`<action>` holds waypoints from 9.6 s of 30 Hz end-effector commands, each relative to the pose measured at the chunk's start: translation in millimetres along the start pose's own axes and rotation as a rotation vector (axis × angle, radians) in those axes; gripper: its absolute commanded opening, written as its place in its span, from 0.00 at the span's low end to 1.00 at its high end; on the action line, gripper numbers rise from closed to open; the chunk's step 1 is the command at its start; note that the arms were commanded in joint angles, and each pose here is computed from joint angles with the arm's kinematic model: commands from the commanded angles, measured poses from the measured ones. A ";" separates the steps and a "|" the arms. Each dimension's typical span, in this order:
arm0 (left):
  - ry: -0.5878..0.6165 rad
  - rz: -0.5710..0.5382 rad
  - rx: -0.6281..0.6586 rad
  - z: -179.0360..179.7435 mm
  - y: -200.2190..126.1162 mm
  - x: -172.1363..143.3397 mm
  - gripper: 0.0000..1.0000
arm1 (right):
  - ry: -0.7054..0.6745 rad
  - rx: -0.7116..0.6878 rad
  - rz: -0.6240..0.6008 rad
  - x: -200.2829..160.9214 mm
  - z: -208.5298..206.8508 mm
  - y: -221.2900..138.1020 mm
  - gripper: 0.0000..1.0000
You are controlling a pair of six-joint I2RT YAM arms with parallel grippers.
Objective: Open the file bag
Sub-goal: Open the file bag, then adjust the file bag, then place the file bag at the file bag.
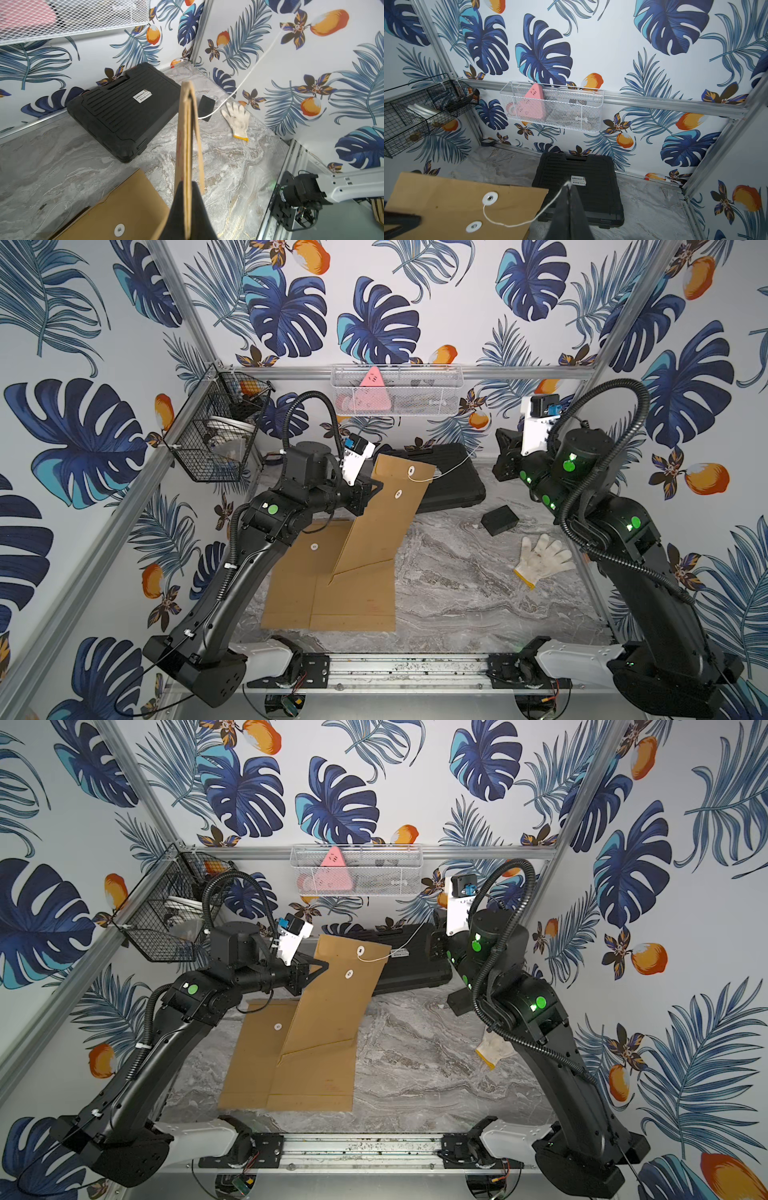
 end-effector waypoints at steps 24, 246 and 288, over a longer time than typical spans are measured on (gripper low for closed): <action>0.148 0.184 -0.258 -52.7 11.1 -25.5 0.00 | 0.039 0.291 -0.017 5.0 8.7 83.7 0.00; -0.727 0.403 0.596 249.9 199.7 -208.1 0.07 | 0.548 0.867 0.382 -179.4 136.3 -14.9 0.00; -0.694 0.382 0.561 241.9 197.2 -195.9 0.15 | 0.254 0.569 0.863 -378.2 91.5 194.5 0.26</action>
Point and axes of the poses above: each gripper's point midway between its finger pads, its own y axis out along the fingers, its own z axis along the line the jaws close on, x = y × z, the point moved 8 cm from there along -y, back along the fingers, and after that the axes turned 12 degrees about -y, right-handed, at the moved point
